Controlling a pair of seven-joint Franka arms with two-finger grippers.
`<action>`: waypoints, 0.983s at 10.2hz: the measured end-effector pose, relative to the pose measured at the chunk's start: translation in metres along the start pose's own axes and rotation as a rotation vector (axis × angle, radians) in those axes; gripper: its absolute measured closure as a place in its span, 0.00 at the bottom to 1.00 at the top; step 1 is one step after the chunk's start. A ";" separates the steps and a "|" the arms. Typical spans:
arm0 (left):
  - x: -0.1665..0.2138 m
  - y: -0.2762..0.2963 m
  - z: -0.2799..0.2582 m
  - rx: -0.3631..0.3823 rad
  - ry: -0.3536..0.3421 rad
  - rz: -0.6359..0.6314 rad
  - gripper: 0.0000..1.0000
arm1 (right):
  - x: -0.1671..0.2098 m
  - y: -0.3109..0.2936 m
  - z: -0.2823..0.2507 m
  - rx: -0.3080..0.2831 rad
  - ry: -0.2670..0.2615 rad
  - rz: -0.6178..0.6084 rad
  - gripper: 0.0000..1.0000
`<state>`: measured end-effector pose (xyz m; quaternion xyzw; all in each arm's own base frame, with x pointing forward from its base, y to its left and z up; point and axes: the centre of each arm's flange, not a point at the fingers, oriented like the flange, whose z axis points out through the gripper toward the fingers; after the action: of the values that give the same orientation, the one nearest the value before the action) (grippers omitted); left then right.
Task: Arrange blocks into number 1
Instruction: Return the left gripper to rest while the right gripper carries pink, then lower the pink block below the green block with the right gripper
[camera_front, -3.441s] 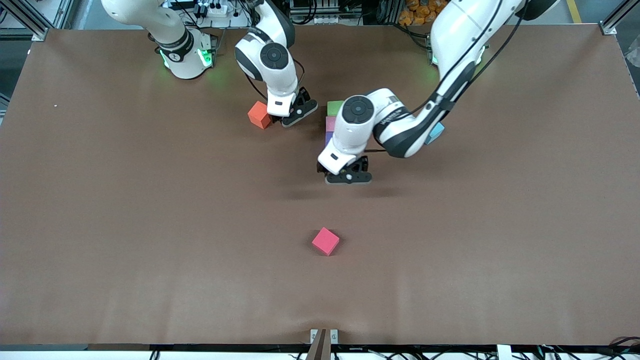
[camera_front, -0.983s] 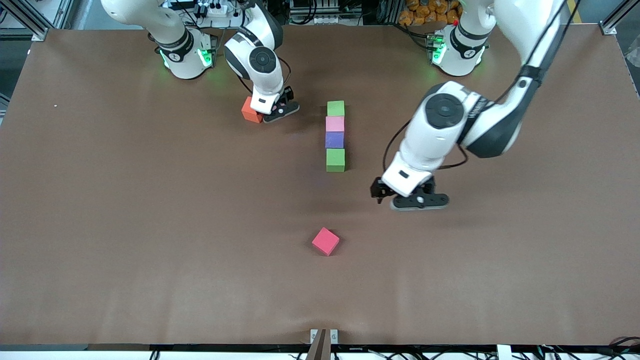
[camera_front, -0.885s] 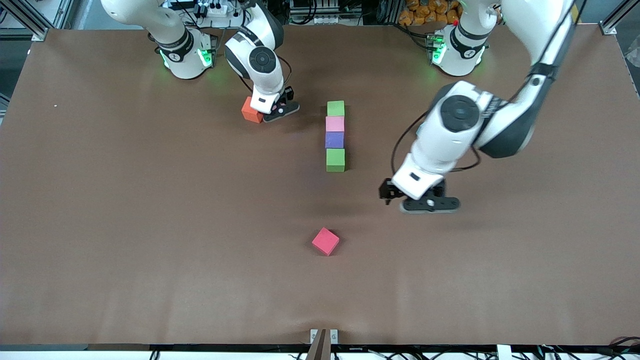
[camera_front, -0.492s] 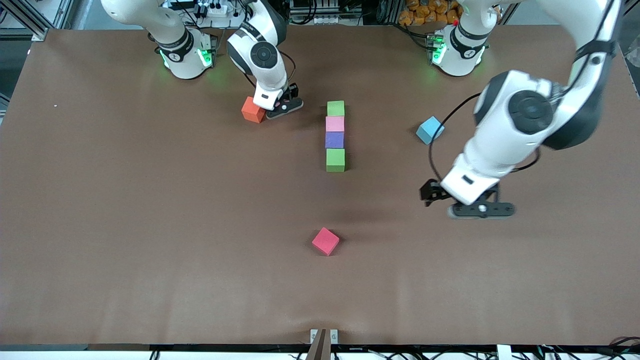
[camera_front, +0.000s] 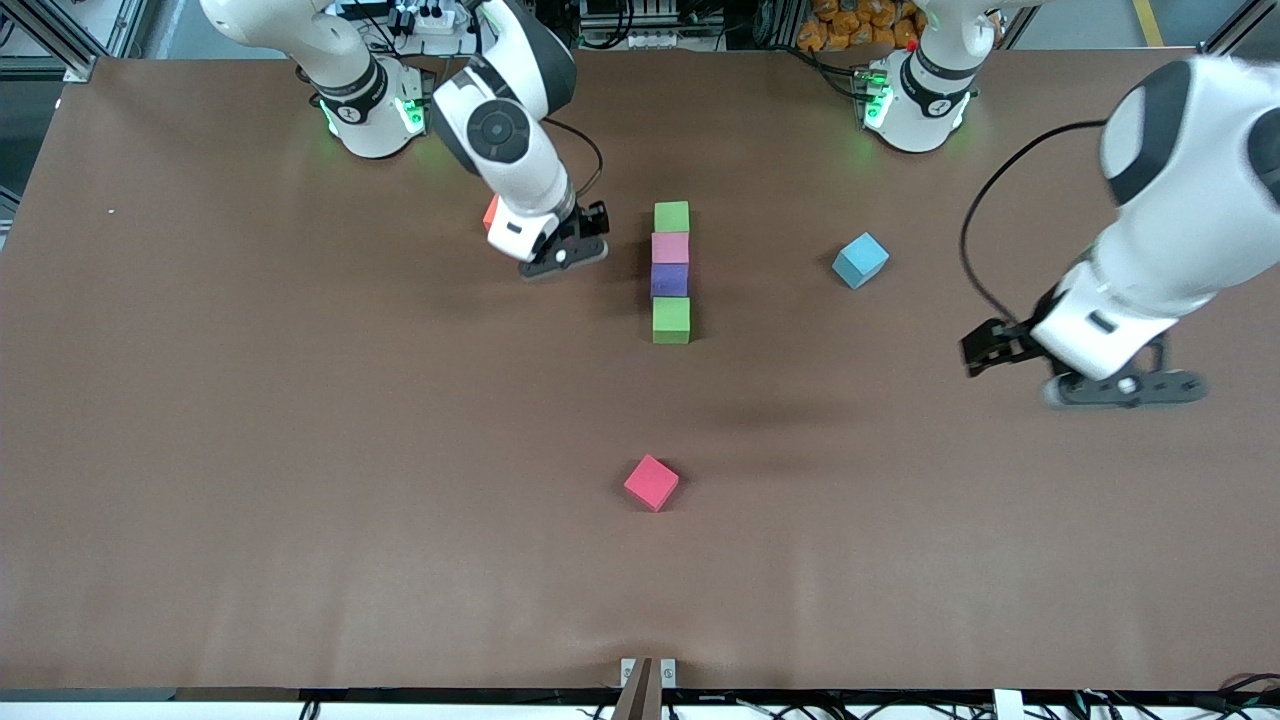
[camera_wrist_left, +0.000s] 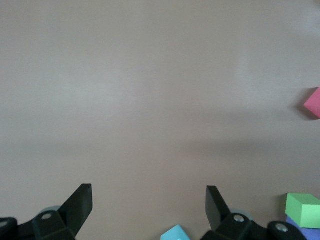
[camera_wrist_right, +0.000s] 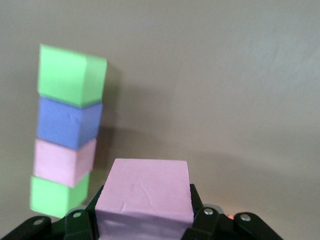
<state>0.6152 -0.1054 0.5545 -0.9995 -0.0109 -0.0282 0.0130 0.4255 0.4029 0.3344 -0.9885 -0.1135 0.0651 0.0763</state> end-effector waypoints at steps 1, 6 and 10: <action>-0.005 -0.008 -0.011 0.014 -0.003 -0.013 0.00 | 0.031 0.002 -0.010 0.014 0.018 0.022 0.35; -0.004 -0.076 -0.022 -0.036 -0.013 0.063 0.00 | 0.161 0.001 0.005 0.057 0.114 0.083 0.35; -0.003 -0.097 -0.018 -0.035 -0.017 0.090 0.00 | 0.202 -0.004 0.024 0.099 0.248 0.085 0.35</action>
<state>0.6087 -0.0094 0.5750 -0.9992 0.0345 -0.0190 -0.0034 0.6164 0.4579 0.2886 -0.9879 -0.0579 -0.0490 0.1356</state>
